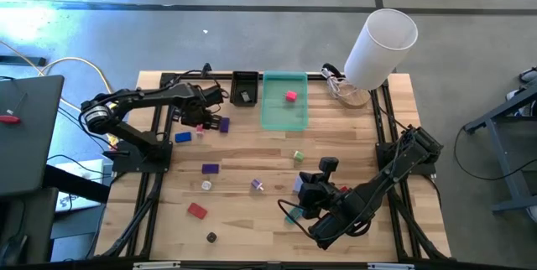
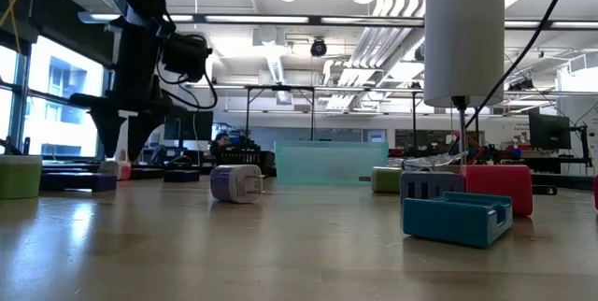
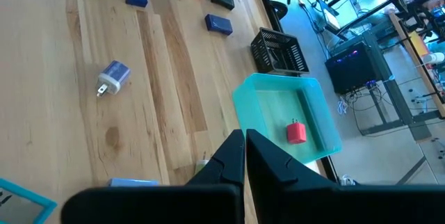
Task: Pick & Place Office items
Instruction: Put the pink white charger adapter into the green bin
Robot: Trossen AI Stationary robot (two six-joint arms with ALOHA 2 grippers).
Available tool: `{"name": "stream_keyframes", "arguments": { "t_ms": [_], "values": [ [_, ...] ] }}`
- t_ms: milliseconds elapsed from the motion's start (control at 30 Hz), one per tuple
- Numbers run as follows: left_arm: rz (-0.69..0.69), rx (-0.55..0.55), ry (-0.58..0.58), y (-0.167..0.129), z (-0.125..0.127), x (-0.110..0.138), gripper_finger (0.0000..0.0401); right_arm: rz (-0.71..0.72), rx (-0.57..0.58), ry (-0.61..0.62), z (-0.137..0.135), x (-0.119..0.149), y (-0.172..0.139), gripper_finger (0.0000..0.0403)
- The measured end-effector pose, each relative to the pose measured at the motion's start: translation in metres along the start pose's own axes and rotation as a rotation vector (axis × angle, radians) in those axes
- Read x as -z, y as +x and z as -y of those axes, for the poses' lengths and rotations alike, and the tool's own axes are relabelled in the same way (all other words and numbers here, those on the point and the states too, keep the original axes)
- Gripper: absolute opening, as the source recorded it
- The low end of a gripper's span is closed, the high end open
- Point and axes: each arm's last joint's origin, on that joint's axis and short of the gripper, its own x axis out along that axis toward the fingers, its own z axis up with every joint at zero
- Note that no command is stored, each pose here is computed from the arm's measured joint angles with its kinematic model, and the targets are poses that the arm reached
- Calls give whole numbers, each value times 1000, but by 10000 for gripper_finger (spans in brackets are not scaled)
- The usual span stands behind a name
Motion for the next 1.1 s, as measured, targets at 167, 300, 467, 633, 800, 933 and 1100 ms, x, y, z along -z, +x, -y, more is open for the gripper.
{"name": "stream_keyframes", "arguments": {
  "t_ms": [167, 300, 467, 633, 800, 933, 1100],
  "values": [
    [-11, 1, 15, 12, -4, 4, 186, 0, 0, 0, 0, 0, 0, 2],
    [-1, 50, 34, 18, -4, 2, 186, 0, 0, 0, 0, 0, 0, 2],
    [-7, 62, 17, 22, -7, 2, 186, 0, 0, 0, 0, 0, 0, 2],
    [-11, 63, 93, 28, -9, 4, 186, 0, 0, -1, 0, 0, 0, 2],
    [6, 41, 135, 31, -11, 5, 185, 0, -1, -2, 0, 0, 0, 2],
    [21, 48, 171, 31, -10, 4, 160, -11, -14, -2, 0, 0, 0, 2],
    [31, 46, 228, 31, -10, 4, 122, -34, -42, -1, -1, 1, 0, 2]
  ]
}}
